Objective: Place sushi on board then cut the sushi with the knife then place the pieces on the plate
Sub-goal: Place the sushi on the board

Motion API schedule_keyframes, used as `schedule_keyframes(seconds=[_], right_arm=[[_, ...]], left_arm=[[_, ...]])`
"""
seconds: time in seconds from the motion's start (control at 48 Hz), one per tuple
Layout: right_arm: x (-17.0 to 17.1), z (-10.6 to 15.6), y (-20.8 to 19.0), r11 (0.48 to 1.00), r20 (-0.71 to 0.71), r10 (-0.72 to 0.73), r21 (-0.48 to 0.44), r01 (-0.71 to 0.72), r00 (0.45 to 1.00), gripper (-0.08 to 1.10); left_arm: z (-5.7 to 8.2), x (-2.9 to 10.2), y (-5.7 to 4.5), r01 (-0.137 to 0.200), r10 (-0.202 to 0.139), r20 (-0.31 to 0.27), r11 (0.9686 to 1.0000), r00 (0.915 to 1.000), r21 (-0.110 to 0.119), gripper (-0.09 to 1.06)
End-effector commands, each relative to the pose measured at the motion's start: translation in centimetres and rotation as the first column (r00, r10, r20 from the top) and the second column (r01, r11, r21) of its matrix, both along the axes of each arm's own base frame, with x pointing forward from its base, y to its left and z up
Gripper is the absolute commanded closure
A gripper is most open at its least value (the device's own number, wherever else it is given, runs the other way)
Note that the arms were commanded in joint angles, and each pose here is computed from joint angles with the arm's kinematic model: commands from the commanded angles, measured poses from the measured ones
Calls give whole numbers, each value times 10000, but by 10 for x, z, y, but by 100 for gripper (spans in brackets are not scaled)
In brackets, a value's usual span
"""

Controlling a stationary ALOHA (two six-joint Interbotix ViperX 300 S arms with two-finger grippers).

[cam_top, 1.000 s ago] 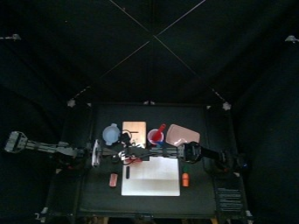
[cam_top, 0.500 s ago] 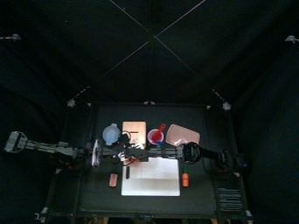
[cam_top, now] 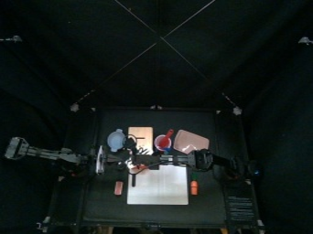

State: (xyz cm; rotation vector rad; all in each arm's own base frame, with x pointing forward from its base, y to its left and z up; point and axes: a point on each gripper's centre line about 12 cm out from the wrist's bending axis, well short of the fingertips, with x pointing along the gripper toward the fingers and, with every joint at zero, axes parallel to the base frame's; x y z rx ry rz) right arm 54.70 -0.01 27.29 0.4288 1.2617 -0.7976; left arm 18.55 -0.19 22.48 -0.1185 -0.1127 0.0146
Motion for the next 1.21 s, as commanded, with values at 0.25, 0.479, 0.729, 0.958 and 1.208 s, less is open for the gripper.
schedule_keyframes(seconds=[0.25, 0.479, 0.729, 0.958, 1.208], right_arm=[[-24, 89, -18, 9892, 1461, 713, -1372, -511, 9867, 34], [-56, 130, -18, 9845, 1470, 632, -1715, -375, 9871, 34], [-102, 150, -19, 9799, 969, 829, -1889, -634, 9918, 34], [-129, 76, -11, 9923, 2547, 1232, -394, -1171, 9591, 35], [-154, -10, -5, 9835, 2506, 1753, -13, -1807, 9521, 35]], left_arm=[[34, 13, 2, -144, 143, 828, 9999, 9965, 14, 89], [31, 12, 5, -263, 263, 615, 9997, 9978, -14, 89], [32, 14, 5, -260, 262, 508, 9997, 9984, -47, 89], [39, 17, 7, -366, 378, 593, 9991, 9975, -215, 89], [52, 24, 12, -589, 606, 290, 9966, 9977, -580, 89]])
